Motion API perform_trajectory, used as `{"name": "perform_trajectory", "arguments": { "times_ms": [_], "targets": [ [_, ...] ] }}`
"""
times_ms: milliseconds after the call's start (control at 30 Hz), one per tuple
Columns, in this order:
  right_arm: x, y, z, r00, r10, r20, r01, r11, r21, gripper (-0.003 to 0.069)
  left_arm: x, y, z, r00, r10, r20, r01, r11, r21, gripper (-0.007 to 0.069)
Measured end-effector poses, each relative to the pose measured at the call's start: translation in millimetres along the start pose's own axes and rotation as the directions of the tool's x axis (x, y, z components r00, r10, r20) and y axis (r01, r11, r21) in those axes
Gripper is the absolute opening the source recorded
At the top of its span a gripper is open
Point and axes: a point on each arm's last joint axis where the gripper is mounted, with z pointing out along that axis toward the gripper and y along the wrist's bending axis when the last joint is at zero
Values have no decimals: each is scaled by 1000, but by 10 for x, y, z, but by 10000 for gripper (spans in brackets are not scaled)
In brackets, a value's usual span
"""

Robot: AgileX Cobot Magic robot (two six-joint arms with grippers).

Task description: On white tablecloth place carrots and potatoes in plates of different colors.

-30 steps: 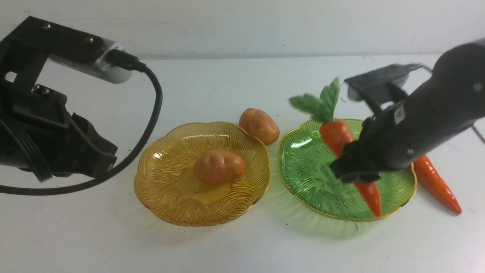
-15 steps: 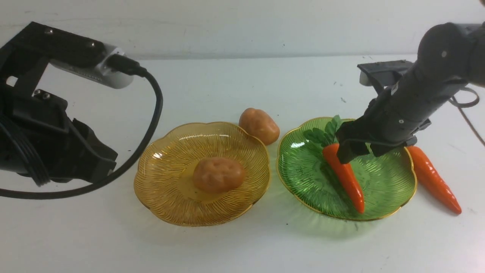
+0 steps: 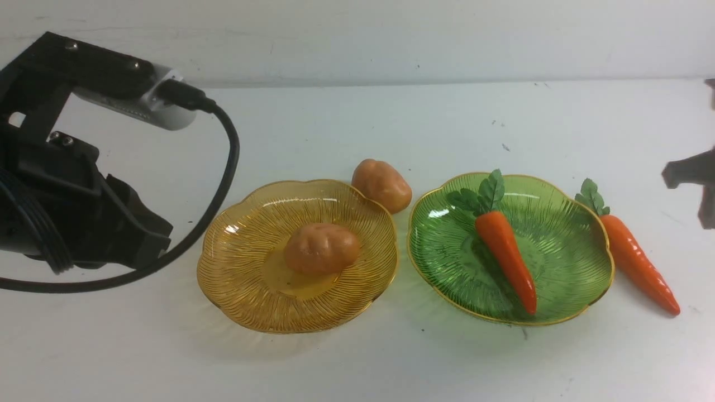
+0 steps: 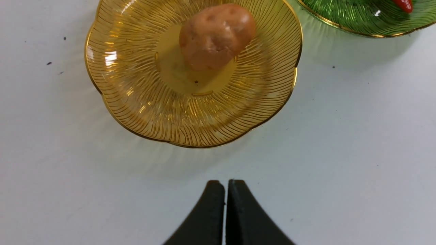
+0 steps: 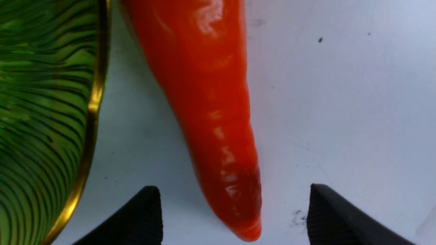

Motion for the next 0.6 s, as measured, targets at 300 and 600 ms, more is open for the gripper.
{"name": "perform_trajectory", "arguments": {
  "times_ms": [300,600],
  "targets": [
    [-39,23,206,999,28,-43,-29,999,-18,225,0,1,0,1000,10,0,-10,1000,-1,-4],
    [-169,-65,-64,982,184,47,-187,981,46,234,1,4,0,1000,13,-1,-13,1000,-5,-4]
  ]
}}
